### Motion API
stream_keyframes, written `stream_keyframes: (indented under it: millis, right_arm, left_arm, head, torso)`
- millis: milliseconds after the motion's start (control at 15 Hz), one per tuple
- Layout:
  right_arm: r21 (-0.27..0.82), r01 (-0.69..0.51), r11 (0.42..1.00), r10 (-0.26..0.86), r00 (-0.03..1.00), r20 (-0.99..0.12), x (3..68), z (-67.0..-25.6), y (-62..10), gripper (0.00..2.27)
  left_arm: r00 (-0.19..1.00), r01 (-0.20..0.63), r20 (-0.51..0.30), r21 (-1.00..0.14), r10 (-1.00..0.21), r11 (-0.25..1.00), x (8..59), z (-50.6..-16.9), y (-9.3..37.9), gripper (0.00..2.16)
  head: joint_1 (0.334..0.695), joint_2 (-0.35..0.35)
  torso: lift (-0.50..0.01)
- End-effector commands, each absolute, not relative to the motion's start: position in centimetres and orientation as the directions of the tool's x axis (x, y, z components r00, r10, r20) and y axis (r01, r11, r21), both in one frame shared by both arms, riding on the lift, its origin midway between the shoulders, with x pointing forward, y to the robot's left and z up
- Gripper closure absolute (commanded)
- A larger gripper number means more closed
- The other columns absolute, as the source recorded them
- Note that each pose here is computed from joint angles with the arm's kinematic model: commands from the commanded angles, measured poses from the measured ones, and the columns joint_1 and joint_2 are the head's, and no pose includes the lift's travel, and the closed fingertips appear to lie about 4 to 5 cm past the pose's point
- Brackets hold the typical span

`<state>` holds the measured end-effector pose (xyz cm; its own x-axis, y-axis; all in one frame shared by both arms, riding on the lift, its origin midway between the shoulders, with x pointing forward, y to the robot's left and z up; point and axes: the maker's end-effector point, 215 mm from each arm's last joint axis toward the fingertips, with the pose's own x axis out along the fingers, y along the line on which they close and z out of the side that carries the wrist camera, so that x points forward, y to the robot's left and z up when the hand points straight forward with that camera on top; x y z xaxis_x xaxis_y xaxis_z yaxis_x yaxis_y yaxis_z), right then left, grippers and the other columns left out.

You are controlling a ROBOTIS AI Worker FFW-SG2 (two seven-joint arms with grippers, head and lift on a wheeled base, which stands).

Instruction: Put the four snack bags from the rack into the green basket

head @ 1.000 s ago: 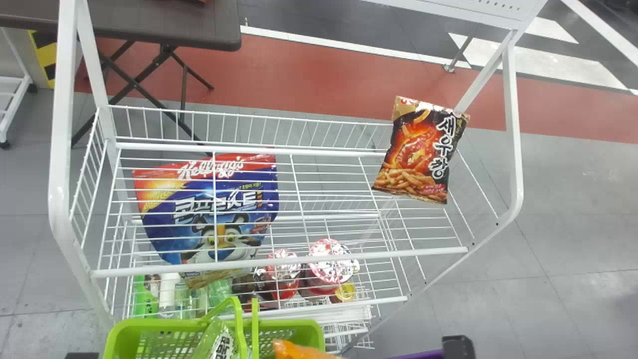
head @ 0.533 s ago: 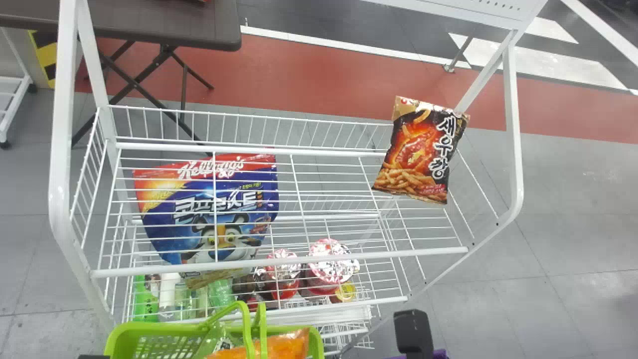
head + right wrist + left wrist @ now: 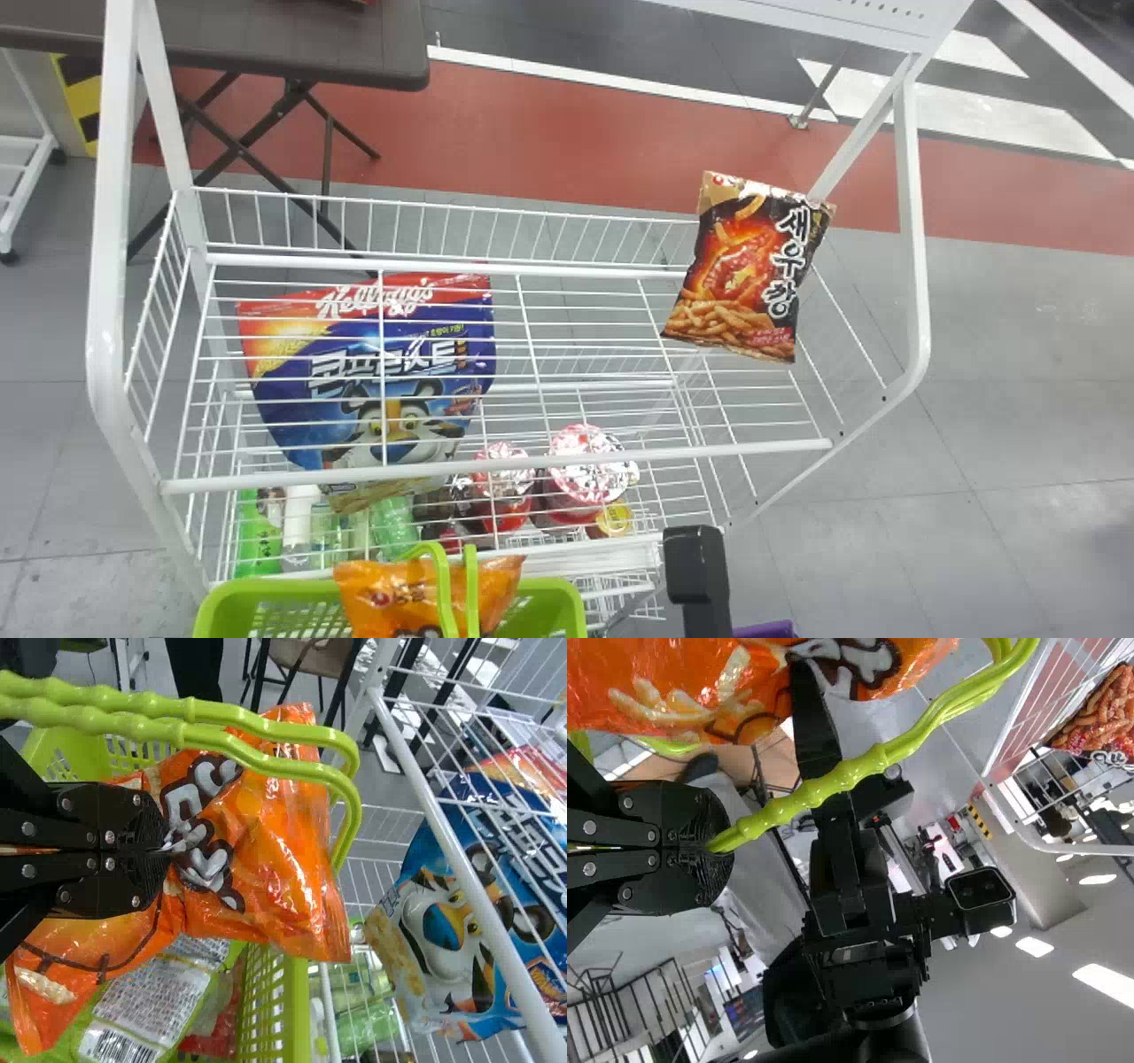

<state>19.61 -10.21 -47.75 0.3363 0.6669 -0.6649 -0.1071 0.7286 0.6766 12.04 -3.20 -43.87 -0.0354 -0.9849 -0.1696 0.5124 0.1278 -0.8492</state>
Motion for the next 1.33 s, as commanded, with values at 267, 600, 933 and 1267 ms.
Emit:
stream_keyframes:
  millis: [267, 600, 933, 1267]
  right_arm:
    - [0.777, -0.124, 0.617, 0.768, 0.311, -0.56, 18.1, -46.7, -7.4, 2.11]
    - [0.77, -0.082, 0.632, 0.747, 0.327, -0.578, 18.3, -48.0, -9.7, 0.18]
    - [0.723, 0.053, 0.688, 0.695, 0.236, -0.679, 15.7, -49.9, -13.5, 0.06]
    - [0.761, 0.06, 0.646, 0.704, 0.339, -0.624, 18.1, -47.5, -17.0, 0.06]
  left_arm:
    - [-0.038, 0.511, -0.171, -0.85, -0.984, 0.128, 11.8, -43.9, -3.2, 1.88]
    - [-0.038, 0.512, -0.171, -0.849, -0.985, 0.128, 11.8, -43.9, -3.2, 1.88]
    - [-0.037, 0.512, -0.177, -0.849, -0.983, 0.134, 11.8, -44.0, -3.2, 1.88]
    - [-0.04, 0.513, -0.182, -0.847, -0.982, 0.136, 11.7, -44.0, -3.3, 1.88]
  head:
    - [0.695, -0.35]
    - [0.695, -0.35]
    - [0.695, -0.35]
    - [0.695, -0.35]
  torso:
    - [-0.007]
    - [-0.007]
    - [-0.007]
    - [-0.007]
